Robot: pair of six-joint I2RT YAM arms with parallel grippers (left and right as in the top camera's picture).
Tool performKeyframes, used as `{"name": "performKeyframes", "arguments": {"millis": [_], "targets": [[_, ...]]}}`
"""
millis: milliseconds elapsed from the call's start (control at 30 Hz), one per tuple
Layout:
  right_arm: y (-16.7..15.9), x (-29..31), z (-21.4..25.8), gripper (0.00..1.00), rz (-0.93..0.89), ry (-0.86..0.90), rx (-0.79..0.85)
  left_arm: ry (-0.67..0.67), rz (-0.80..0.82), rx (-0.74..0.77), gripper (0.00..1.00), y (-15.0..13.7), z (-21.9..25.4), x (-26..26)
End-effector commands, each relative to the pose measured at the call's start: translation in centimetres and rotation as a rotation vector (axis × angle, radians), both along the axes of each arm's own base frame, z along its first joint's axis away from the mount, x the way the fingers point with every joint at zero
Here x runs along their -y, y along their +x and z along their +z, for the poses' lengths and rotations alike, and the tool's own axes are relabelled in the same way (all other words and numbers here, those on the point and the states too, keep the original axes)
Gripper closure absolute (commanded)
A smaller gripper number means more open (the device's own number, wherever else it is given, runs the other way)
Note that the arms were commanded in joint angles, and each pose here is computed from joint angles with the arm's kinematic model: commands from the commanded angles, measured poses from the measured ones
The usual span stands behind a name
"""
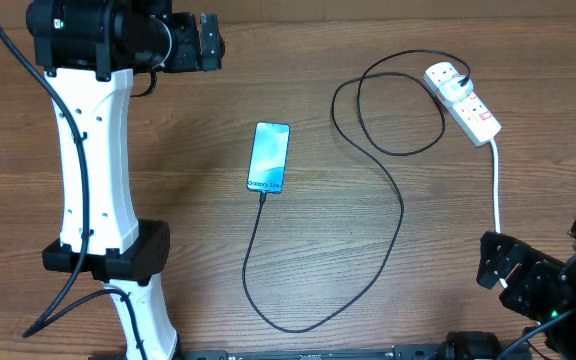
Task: Plug charger to phone and switch on socket
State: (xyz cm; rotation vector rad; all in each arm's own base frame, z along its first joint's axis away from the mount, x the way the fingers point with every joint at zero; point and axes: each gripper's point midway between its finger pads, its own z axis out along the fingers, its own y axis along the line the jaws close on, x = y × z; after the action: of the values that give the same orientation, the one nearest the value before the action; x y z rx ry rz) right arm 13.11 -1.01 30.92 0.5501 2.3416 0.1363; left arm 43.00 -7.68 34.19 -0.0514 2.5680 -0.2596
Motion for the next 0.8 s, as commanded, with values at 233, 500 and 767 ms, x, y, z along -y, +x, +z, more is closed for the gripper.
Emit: {"name": "performKeyframes", "arguments": {"millis": [233,500,767], "targets": [[0.0,0.2,-0.1,0.0,0.001,-0.018,-0.005,0.003,0.004,-0.015,0.0,0.1,-0.5,0.2],[0.5,0.1,0.5,0.0,0.019,-0.029,0.035,0.003,0.004,-0.015,0.0,0.1,-0.5,0.2],[3.3,-1.5,2.7,0.0,0.147,-0.053,0.263,0.002,0.004,-0.015,0.0,0.1,-0.5,0.2]]}}
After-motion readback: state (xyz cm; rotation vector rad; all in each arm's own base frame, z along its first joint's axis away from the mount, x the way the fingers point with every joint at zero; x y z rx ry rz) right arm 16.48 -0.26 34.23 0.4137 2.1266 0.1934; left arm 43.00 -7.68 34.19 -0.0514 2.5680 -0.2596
